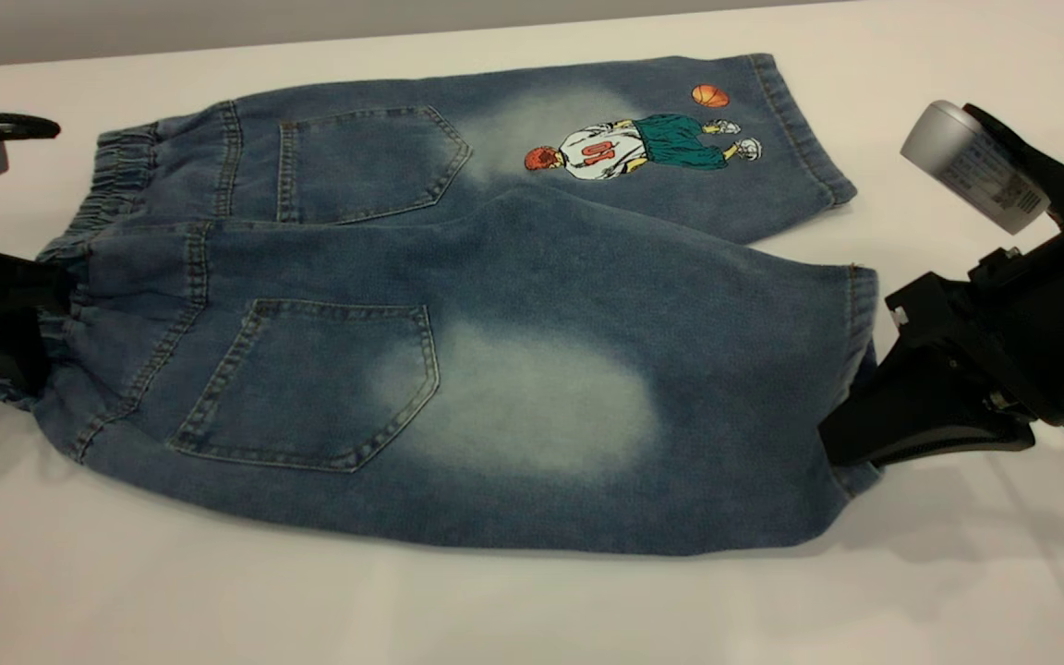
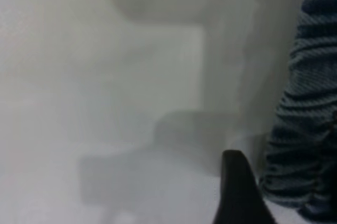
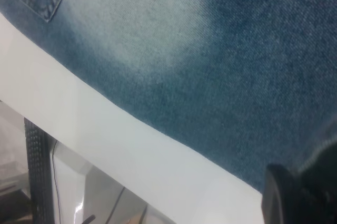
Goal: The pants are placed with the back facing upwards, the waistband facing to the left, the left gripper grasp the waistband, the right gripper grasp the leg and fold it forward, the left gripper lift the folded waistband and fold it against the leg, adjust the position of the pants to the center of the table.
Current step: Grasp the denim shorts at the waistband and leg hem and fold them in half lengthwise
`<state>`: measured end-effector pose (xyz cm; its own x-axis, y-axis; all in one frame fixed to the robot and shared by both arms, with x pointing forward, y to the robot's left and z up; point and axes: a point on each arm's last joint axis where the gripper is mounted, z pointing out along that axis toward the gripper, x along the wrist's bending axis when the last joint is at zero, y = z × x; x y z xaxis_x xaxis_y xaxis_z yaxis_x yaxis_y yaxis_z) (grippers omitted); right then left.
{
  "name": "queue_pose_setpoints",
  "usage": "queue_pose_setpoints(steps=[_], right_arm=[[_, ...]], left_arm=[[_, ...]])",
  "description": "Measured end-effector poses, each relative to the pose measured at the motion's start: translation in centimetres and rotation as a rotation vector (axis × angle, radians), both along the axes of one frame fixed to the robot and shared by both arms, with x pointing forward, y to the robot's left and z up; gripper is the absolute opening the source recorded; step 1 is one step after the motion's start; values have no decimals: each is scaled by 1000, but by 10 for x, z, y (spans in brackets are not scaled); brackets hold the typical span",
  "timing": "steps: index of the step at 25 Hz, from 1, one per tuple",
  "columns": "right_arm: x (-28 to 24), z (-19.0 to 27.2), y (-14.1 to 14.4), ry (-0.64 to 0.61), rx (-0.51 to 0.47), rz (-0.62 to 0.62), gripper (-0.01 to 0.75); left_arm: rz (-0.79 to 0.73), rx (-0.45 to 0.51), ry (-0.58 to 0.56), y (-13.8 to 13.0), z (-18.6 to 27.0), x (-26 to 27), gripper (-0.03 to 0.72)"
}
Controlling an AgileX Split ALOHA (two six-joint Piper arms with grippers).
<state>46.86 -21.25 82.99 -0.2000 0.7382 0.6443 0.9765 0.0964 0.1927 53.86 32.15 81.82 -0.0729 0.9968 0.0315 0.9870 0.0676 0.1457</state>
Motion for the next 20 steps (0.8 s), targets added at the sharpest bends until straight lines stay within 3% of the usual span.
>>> queue_pose_setpoints(steps=[11, 18, 20], right_arm=[[0, 0, 0, -1, 3, 0, 11], [5, 20, 1, -83, 14, 0, 11], [6, 29, 1, -117, 20, -1, 11]], left_arm=[[32, -15, -2, -2, -2, 0, 98], [0, 2, -33, 0, 26, -1, 83], [1, 4, -90, 0, 43, 2, 80]])
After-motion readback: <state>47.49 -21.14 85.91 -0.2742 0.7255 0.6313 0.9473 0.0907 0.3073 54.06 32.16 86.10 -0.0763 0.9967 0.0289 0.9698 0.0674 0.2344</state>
